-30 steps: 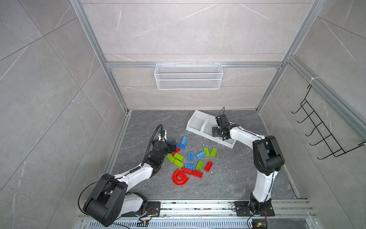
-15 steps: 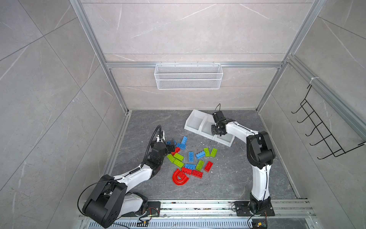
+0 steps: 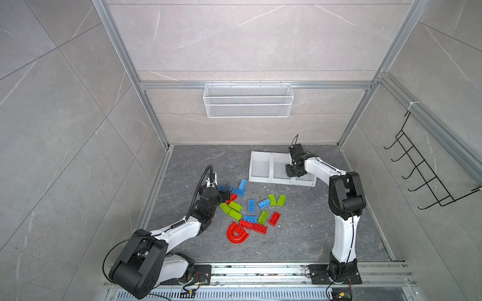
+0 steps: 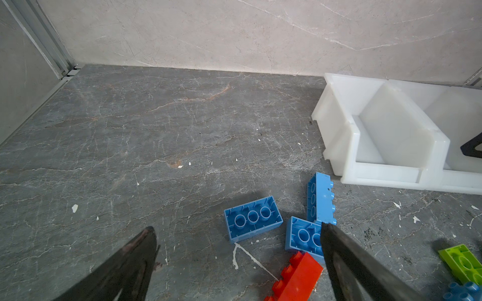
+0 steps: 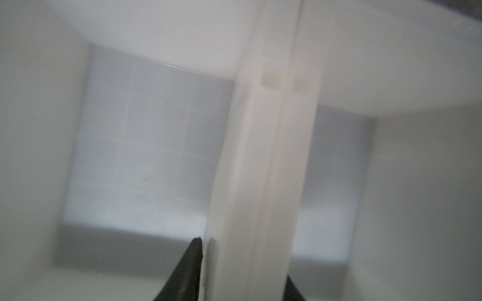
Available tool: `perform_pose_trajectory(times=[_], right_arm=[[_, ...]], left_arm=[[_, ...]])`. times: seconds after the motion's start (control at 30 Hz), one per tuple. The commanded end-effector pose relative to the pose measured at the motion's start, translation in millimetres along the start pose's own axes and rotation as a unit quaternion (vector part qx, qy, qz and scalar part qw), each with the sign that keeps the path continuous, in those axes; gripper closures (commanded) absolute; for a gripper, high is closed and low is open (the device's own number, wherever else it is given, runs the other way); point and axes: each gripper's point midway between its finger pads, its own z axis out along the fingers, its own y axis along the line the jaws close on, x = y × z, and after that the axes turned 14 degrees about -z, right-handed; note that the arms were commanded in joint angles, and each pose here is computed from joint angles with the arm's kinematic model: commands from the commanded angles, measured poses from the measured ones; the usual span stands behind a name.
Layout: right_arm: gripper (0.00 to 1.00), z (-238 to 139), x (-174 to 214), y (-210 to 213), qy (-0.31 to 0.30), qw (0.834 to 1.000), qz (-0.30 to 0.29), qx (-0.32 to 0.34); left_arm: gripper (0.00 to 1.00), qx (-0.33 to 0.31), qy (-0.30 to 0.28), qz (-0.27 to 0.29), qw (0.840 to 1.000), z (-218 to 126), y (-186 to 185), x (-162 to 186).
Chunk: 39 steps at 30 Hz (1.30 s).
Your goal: Sort the legos into containers by color
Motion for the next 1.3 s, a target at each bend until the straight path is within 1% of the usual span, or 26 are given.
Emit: perform_pose_trajectory(times=[0.0, 0.13, 0.3, 0.33, 0.47, 0.5, 0.67, 0.77, 0.87, 0.97, 1.07, 1.27], right_arm=[[0.64, -10, 0, -2, 0.002, 0.999, -0.042, 0.005], [0.65, -13, 4, 3, -0.006, 0.998, -0.059, -0.008], [0.64, -28, 9, 11, -0.030, 0.998, -0.046, -0.024], [0.63, -32, 10, 14, -0.039, 0.998, -0.043, -0.027], [0.44, -41, 10, 12, -0.049, 0.998, -0.015, -0.023], [0.42, -45, 9, 12, -0.053, 0.998, -0.009, -0.026], [0.36, -78, 1, 8, -0.083, 0.995, 0.037, -0.029], [0.35, -106, 4, 4, -0.110, 0.990, 0.085, -0.027], [0.35, -126, 17, 30, -0.120, 0.986, 0.102, -0.057], [0.35, -124, 43, 61, -0.104, 0.985, 0.112, -0.084], [0.36, -114, 64, 86, -0.085, 0.985, 0.113, -0.100], [0.36, -92, 86, 108, -0.058, 0.988, 0.109, -0.096]], left_arm=[[0.00, 0.013, -0.030, -0.011, 0.999, 0, -7, -16], [0.00, 0.009, -0.029, -0.010, 0.999, 1, -5, -16], [0.00, 0.008, -0.030, -0.011, 0.999, 1, -5, -16], [0.00, 0.008, -0.029, -0.010, 0.999, 1, -5, -15], [0.00, 0.006, -0.030, -0.009, 0.999, 1, -5, -16], [0.00, 0.006, -0.031, -0.010, 0.999, 1, -5, -16], [0.00, 0.004, -0.034, -0.011, 0.999, -1, -3, -16], [0.00, 0.007, -0.035, -0.013, 0.999, -2, -3, -17], [0.00, 0.007, -0.037, -0.015, 0.999, -2, -3, -17], [0.00, 0.007, -0.038, -0.017, 0.999, -3, -2, -17], [0.00, 0.014, -0.039, -0.018, 0.999, -4, -4, -17], [0.00, 0.025, -0.040, -0.019, 0.999, -5, -8, -17]])
